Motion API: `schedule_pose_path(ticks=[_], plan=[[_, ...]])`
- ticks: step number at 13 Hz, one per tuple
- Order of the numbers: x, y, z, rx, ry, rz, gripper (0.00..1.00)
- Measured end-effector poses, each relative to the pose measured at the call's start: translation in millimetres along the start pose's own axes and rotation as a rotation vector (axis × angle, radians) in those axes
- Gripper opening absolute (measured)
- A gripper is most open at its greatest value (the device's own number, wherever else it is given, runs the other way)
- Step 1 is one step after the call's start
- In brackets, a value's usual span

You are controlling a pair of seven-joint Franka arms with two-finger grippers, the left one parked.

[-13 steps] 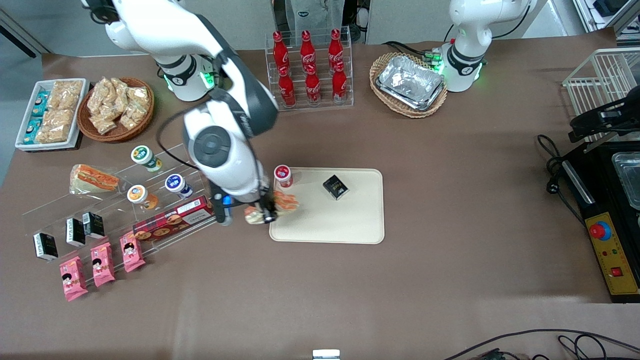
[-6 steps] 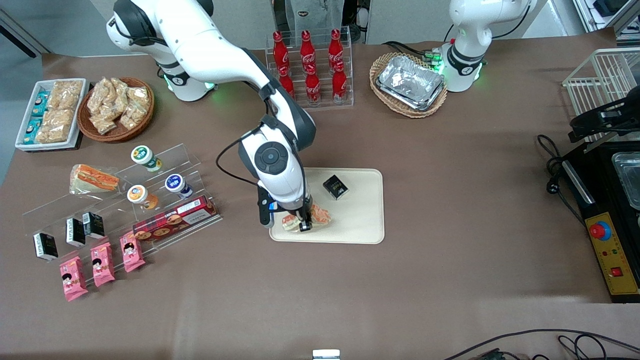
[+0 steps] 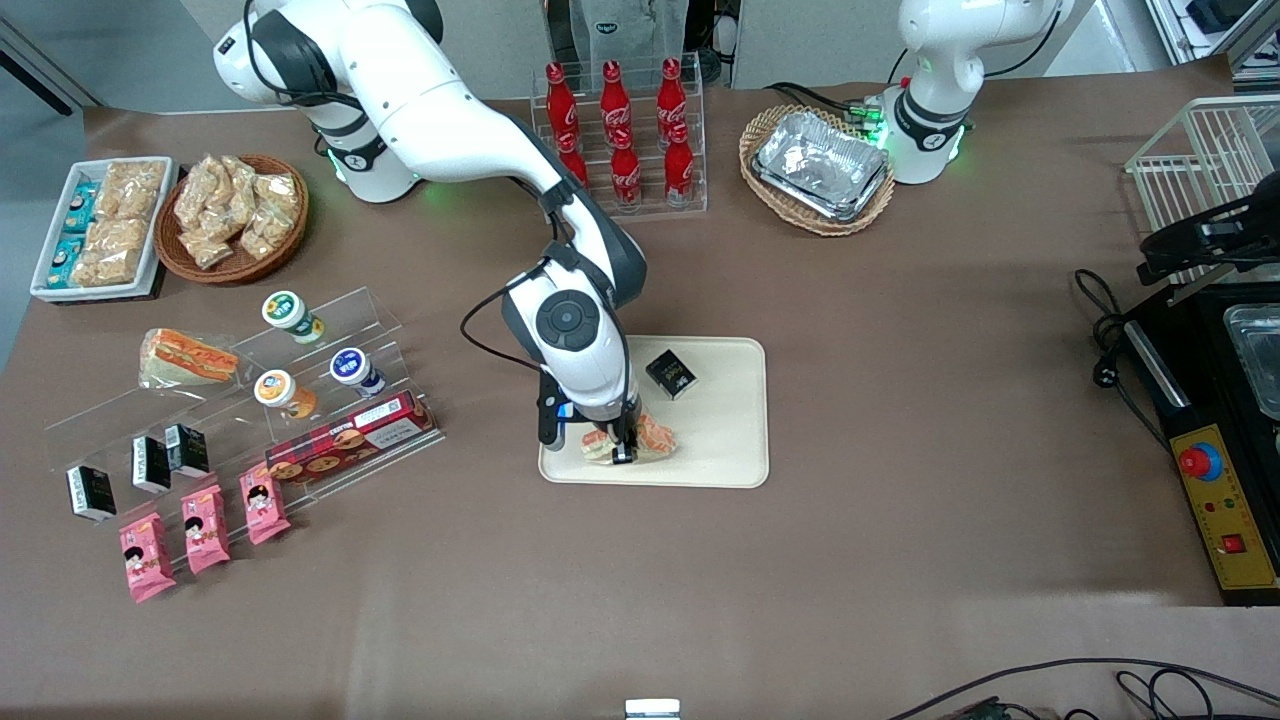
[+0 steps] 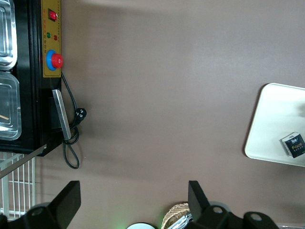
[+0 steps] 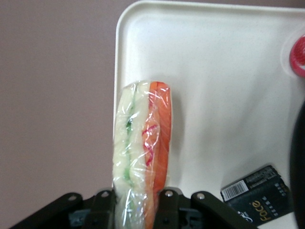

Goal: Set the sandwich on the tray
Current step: 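Lower the held sandwich onto the tray beside the black box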

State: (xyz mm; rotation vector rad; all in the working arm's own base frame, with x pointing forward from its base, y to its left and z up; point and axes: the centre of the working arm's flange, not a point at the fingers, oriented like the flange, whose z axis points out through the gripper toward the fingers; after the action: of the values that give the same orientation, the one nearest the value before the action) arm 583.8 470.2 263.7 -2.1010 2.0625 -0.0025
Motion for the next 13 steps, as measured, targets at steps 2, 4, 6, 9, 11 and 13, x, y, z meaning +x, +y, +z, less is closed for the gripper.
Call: schedule_pose_path(ticks=[2, 4, 6, 9, 11, 13], plan=[[-3.0, 3.7, 14.5, 0.016, -0.004, 0.002, 0.2], [-4.5, 8.9, 32.5, 0.025, -0.004, 0.004, 0.2], [-4.5, 12.2, 43.9, 0.026, 0.0, 0.004, 0.2], [-4.2, 12.3, 48.1, 0.03, -0.001, 0.058, 0.2], [-5.3, 13.0, 49.4, 0.031, -0.002, 0.07, 0.2], [-5.4, 13.3, 50.1, 0.032, -0.002, 0.072, 0.2]])
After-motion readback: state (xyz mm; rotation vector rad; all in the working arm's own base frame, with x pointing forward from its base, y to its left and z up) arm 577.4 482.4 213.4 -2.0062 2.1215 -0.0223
